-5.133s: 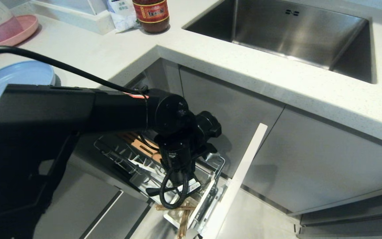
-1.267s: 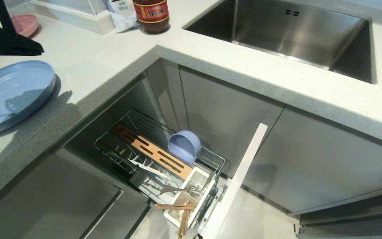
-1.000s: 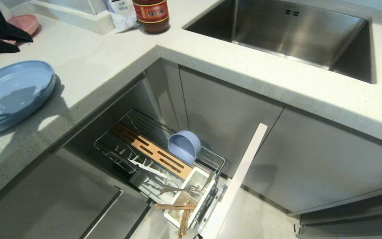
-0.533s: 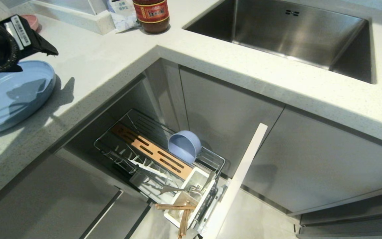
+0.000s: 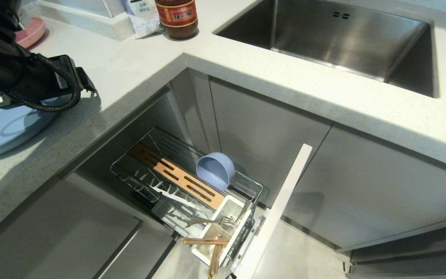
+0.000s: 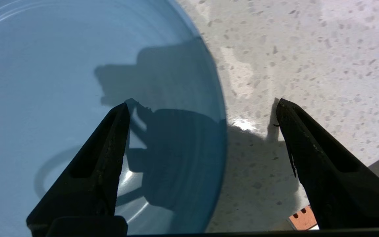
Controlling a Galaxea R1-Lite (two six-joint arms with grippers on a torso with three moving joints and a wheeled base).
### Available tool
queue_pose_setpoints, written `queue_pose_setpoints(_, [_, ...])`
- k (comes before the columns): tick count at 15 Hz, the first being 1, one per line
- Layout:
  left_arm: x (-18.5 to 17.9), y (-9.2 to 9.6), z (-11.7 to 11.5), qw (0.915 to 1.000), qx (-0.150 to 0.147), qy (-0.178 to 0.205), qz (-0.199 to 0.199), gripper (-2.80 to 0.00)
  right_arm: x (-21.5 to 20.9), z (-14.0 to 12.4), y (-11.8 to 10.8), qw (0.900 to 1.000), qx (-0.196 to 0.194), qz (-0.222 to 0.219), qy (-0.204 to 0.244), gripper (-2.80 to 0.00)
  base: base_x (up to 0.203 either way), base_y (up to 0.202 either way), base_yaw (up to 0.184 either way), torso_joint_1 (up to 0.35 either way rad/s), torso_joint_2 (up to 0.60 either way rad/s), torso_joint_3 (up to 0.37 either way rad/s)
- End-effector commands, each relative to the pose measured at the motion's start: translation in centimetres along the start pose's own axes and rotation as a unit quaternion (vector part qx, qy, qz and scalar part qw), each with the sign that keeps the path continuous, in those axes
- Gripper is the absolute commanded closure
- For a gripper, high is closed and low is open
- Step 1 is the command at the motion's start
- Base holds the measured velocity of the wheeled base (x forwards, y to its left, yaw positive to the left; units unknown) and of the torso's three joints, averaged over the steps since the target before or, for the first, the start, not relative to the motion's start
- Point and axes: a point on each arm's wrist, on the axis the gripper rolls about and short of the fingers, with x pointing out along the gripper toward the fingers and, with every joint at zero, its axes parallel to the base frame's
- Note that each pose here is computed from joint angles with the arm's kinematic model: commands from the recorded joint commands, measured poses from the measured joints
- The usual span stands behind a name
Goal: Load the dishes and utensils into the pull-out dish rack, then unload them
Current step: Pick up the plate and place it in the cupboard
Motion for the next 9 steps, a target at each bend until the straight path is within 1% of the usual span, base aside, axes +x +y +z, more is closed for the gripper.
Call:
queue_pose_setpoints(1, [0.55,-0.38,-0.34,0.9999,0.008,0.009,0.007,-2.80,-0.01,-0.05,0.00,1.000,0.000,0.000,-0.001,0.00,0.000,0.000,0.000,0.000,0.00,0.000])
queue_pose_setpoints(4, [0.64,-0.55,-0.42,0.9998,0.009,0.006,0.017,-2.80,-0.02,-0.05,0.00,1.000,0.000,0.000,-0.001,0.00,0.000,0.000,0.000,0.000,0.00,0.000])
queue_pose_setpoints(8, [0.56,-0.66,-0.46,0.9998,0.010,0.004,0.018,-2.80,-0.02,-0.05,0.00,1.000,0.000,0.000,-0.001,0.00,0.000,0.000,0.000,0.000,0.00,0.000])
queue_pose_setpoints(9, [0.53,-0.64,-0.46,0.9998,0.009,0.004,0.019,-2.59,-0.01,-0.05,0.00,1.000,0.000,0.000,-0.001,0.00,0.000,0.000,0.000,0.000,0.00,0.000])
